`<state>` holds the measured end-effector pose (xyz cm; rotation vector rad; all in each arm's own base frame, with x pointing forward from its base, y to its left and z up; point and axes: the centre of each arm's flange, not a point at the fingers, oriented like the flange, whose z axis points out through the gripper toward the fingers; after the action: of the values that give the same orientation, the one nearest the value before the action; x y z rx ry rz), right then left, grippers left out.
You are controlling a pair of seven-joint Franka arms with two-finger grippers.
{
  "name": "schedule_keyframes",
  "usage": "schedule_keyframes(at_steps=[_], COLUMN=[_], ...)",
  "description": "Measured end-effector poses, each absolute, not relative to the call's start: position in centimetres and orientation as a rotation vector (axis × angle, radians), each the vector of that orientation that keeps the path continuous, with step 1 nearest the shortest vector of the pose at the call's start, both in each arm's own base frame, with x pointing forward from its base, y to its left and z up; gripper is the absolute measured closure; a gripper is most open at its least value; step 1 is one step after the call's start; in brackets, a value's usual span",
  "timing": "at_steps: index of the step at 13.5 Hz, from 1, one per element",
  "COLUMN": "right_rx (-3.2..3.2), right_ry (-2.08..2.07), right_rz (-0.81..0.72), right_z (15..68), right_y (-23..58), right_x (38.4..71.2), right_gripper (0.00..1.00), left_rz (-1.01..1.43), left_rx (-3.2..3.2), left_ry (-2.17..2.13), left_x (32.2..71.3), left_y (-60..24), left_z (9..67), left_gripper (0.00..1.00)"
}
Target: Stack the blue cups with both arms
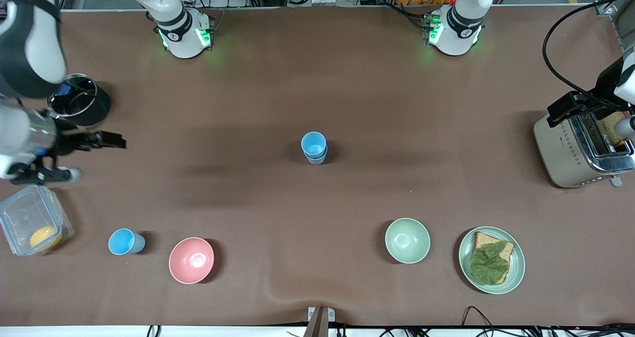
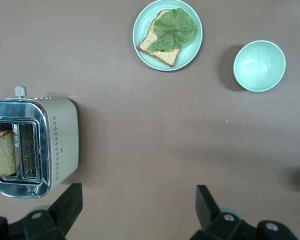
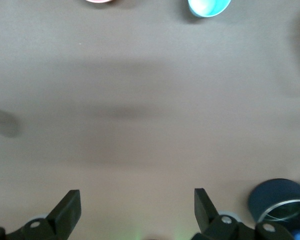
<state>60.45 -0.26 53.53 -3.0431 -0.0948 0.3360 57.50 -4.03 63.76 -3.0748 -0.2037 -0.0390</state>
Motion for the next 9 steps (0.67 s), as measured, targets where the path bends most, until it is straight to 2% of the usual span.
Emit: schedule_keyframes(at_steps=[5,9], right_rx=[-3.102,-3.113], right_ry=[-0.150,-0.101], right_rz=[0.215,0.169], right_z=[61.2,63.3], right_y=[-0.3,-2.2], right_x=[56.5,55.1], right_gripper=[0.00,0.00], left_rz=[-0.035,-0.037], left_rx=[-3.075,-3.075], left_ry=[-0.200,-0.200], left_x=[57.5,57.5], left_y=[-4.2,-4.2], left_z=[63.7,63.8], left_gripper=[0.00,0.00])
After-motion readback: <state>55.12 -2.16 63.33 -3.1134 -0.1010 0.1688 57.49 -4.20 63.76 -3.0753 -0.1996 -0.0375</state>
